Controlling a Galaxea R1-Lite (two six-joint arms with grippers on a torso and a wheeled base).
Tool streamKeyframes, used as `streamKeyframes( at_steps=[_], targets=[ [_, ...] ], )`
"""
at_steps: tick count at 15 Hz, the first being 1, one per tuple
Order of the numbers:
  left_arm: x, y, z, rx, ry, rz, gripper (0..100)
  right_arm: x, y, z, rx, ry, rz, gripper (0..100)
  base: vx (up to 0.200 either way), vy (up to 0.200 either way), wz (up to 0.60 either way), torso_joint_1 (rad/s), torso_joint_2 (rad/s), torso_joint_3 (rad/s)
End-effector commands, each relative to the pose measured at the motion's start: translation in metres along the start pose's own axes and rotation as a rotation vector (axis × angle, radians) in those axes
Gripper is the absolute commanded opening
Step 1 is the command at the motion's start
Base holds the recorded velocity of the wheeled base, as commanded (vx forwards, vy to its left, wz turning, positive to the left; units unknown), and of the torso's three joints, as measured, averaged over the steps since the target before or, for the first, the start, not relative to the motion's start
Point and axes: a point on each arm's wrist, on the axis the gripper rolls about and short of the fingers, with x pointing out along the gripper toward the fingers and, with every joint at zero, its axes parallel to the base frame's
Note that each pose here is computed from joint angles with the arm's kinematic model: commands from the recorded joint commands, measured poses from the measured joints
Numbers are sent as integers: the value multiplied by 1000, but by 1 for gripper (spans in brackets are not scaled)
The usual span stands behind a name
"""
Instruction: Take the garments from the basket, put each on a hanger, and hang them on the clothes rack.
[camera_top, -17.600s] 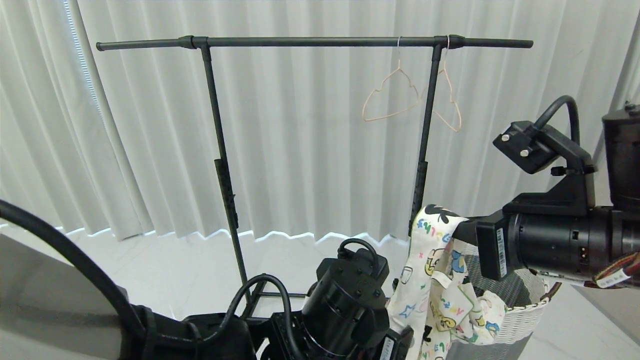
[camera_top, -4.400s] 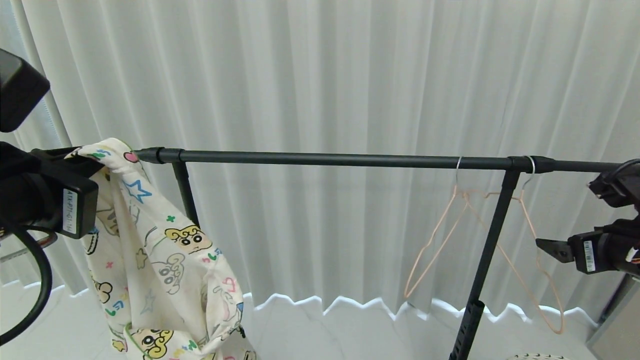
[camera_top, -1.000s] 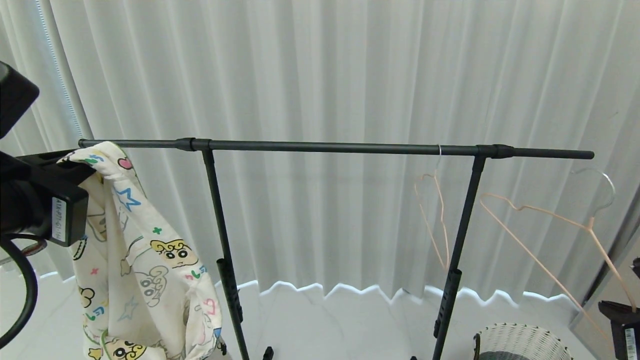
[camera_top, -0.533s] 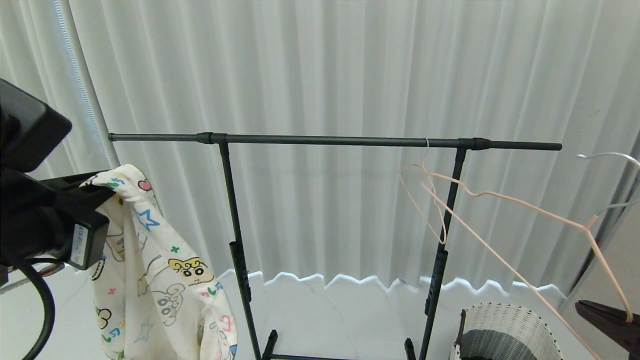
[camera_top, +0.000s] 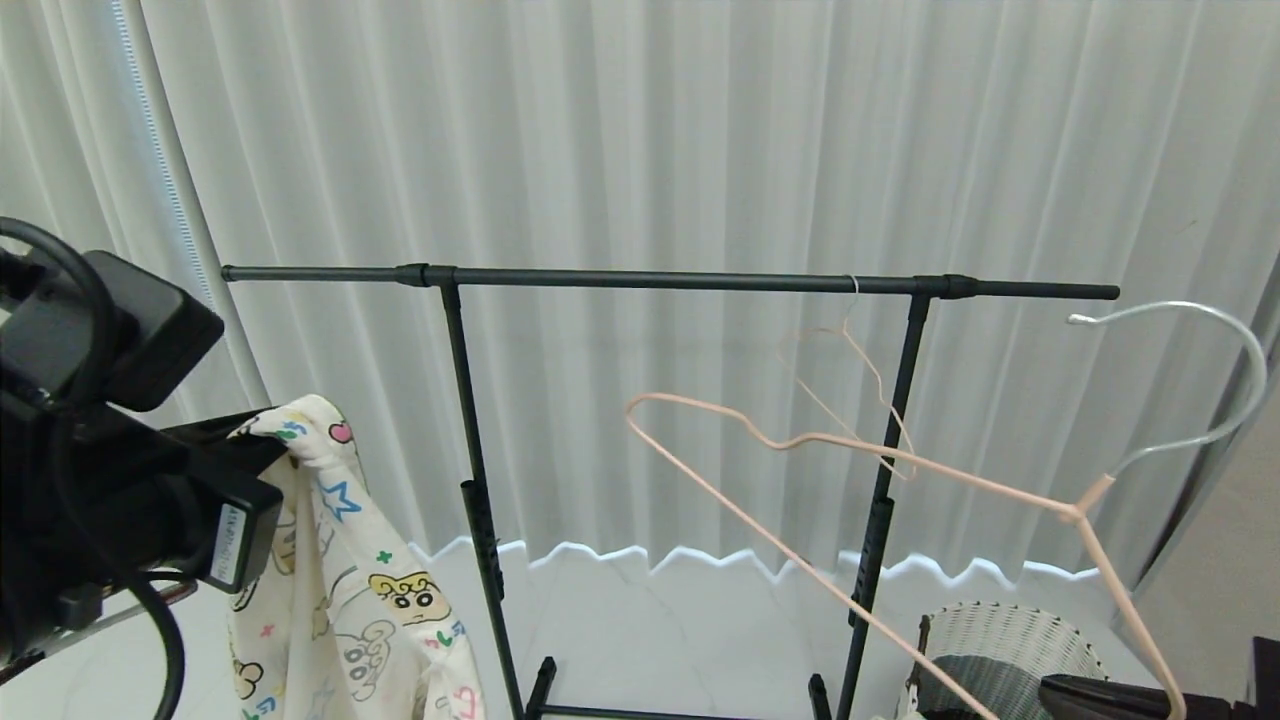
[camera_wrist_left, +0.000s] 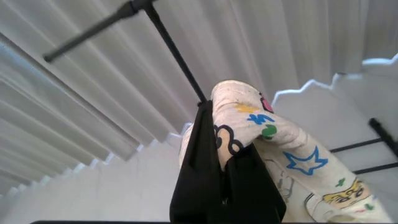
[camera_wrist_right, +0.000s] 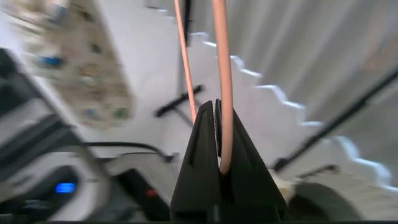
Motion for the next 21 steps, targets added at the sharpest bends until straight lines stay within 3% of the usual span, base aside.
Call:
streamKeyframes(
  at_steps=[1,3,4,6,9,12,15,21],
  targets=[
    [25,-12,-1,-48,86,-4,0,16,20,13,69,50,119,0,0,0,0,0,0,0],
    [38,-18,2,-108,114,-8,0,21,32,18,124,73,182,0,0,0,0,0,0,0],
    [52,-22,11,-191,122,-3,0,26,45,19,160,109,243,0,0,0,0,0,0,0],
    [65,-24,20,-279,129,21,0,34,58,17,183,164,285,0,0,0,0,0,0,0],
    [67,-27,21,-295,133,26,0,50,63,13,175,221,263,0,0,0,0,0,0,0],
    [53,-38,34,-352,72,-39,0,65,63,9,176,253,200,0,0,0,0,0,0,0],
    [48,-41,36,-346,59,-62,0,82,61,13,192,231,131,0,0,0,0,0,0,0],
    [46,-46,36,-335,59,-71,0,89,66,28,208,165,151,0,0,0,0,0,0,0]
  ],
)
